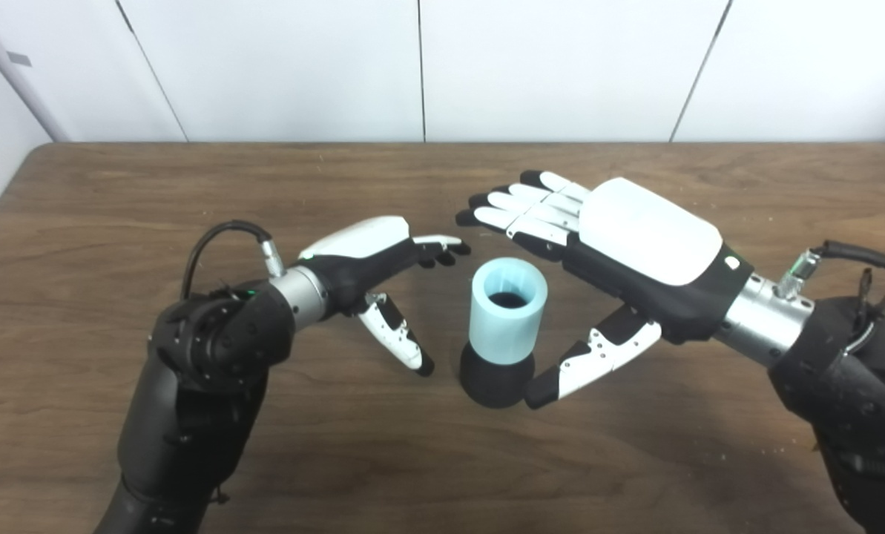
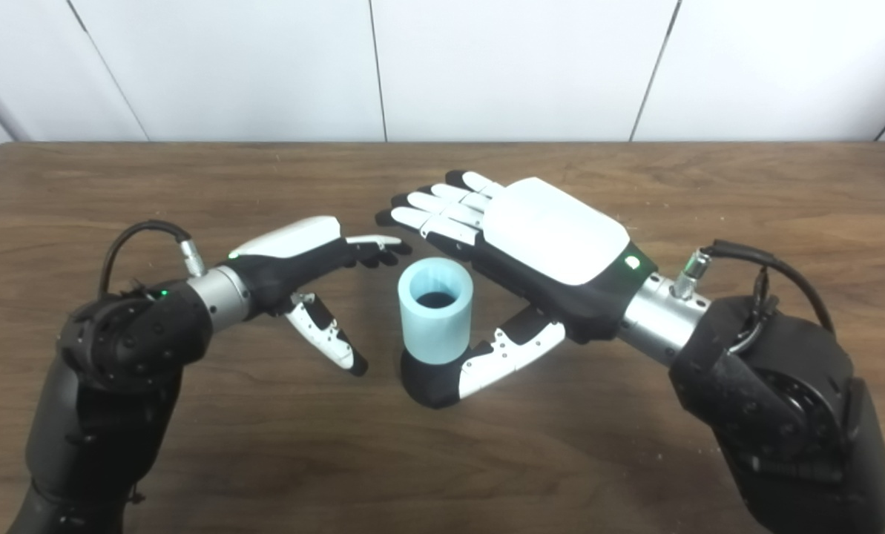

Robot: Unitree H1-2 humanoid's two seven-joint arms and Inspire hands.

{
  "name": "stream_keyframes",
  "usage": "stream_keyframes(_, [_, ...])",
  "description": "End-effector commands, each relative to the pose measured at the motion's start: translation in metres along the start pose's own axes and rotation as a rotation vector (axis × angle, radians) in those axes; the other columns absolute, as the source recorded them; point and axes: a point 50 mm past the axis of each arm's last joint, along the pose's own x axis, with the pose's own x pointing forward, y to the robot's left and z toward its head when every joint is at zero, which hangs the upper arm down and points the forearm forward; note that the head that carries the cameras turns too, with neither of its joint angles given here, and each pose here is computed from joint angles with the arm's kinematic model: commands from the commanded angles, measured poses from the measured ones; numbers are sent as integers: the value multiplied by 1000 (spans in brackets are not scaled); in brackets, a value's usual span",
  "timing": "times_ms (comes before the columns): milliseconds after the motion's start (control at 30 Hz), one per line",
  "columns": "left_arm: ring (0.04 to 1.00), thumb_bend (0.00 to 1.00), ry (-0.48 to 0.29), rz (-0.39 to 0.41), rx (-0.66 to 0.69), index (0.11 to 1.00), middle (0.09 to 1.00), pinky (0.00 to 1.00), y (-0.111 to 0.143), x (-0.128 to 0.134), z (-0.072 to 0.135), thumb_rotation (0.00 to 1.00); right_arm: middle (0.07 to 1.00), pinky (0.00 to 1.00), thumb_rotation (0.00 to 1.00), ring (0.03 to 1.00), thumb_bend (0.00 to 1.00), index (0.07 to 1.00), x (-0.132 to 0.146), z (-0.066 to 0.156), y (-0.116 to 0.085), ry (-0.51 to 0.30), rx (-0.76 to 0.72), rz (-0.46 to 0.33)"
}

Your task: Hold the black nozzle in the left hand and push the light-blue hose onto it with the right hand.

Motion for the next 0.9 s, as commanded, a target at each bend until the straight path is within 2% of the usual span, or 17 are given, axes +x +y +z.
stream_keyframes(0, [871, 909, -28, 84, 27, 840, 868, 802, 26, -7, 8, 70, 957, 1000, 892, 958, 628, 939, -2, 2, -10, -15, -32, -59])
stream_keyframes(100, [867, 907, -16, 94, 19, 835, 864, 780, 32, -9, 3, 59, 957, 1000, 892, 957, 628, 938, -2, 1, -11, -14, -32, -60])
stream_keyframes(300, [851, 883, 51, 201, -52, 829, 856, 744, 49, -31, -27, 33, 953, 1000, 875, 961, 623, 934, -6, -20, -15, 33, 11, -71])
stream_keyframes(400, [863, 802, 68, 288, -117, 822, 851, 810, 51, -44, -39, 41, 951, 998, 860, 963, 596, 929, -9, -34, -13, 71, 50, -84])
stream_keyframes(567, [798, 671, 65, 483, -248, 781, 807, 780, 38, -52, -53, 76, 950, 966, 845, 960, 564, 928, -17, -55, -3, 152, 117, -118])
stream_keyframes(667, [792, 621, 70, 601, -300, 773, 793, 743, 26, -55, -65, 169, 951, 965, 853, 958, 565, 929, -22, -68, 4, 218, 147, -150])
stream_keyframes(767, [795, 609, 80, 671, -338, 777, 793, 730, 16, -61, -74, 198, 951, 955, 875, 957, 566, 927, -28, -78, 11, 280, 182, -193])
stream_keyframes(867, [801, 588, 86, 706, -383, 792, 801, 732, 6, -64, -82, 204, 951, 901, 885, 951, 550, 928, -34, -85, 23, 331, 234, -240])
